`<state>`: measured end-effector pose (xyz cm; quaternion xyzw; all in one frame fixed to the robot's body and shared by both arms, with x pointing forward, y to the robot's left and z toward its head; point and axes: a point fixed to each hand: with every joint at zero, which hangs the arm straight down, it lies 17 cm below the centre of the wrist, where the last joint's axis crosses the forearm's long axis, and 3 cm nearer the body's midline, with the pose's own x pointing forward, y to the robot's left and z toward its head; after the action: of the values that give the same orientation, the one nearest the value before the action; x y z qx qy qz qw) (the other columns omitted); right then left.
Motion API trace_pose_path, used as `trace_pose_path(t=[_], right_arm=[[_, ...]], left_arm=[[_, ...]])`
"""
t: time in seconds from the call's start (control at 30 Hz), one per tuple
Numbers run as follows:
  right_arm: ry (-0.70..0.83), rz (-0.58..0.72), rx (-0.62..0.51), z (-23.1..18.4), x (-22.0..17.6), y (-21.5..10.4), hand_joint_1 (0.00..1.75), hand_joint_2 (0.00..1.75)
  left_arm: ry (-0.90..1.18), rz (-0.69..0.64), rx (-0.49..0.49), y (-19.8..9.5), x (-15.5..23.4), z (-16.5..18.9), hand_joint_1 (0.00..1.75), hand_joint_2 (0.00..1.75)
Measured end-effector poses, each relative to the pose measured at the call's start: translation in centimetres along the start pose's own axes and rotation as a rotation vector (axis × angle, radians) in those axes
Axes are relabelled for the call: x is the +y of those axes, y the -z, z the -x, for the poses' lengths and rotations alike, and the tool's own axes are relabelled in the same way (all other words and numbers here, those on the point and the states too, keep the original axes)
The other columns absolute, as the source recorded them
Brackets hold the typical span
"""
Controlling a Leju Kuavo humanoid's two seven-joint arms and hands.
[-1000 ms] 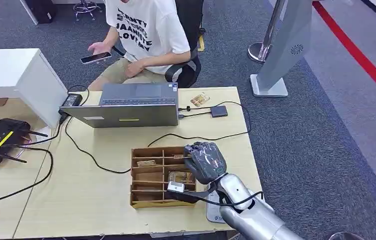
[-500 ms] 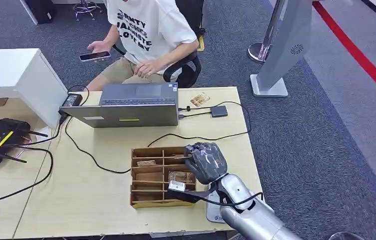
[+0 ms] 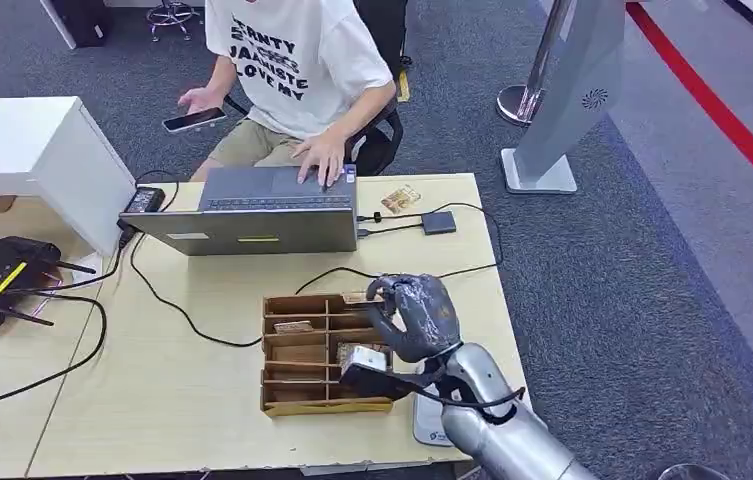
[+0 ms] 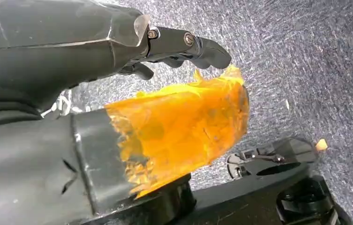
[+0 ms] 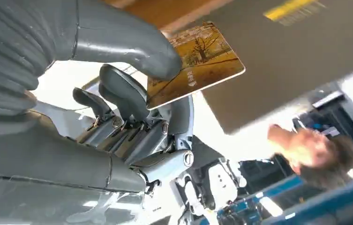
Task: Pass the card to the sensor for recognition and then transmit it.
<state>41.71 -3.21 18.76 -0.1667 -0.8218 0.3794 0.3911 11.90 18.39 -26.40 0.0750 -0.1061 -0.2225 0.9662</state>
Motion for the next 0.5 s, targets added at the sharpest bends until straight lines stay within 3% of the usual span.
trace_pose_path(t=[0.17, 0.5], right_arm=[[0.194, 0.158, -0.046, -2.6, -5.2, 0.2, 1.73, 1.75], [0.239, 0.273, -0.088, -4.2, -9.7, -0.4, 1.71, 1.75]], left_arm=[[-0.021, -0.013, 0.002, 0.1, 0.1, 0.7, 0.00, 0.00], [-0.024, -0.018, 0.005, 0.1, 0.2, 1.1, 0.00, 0.00]])
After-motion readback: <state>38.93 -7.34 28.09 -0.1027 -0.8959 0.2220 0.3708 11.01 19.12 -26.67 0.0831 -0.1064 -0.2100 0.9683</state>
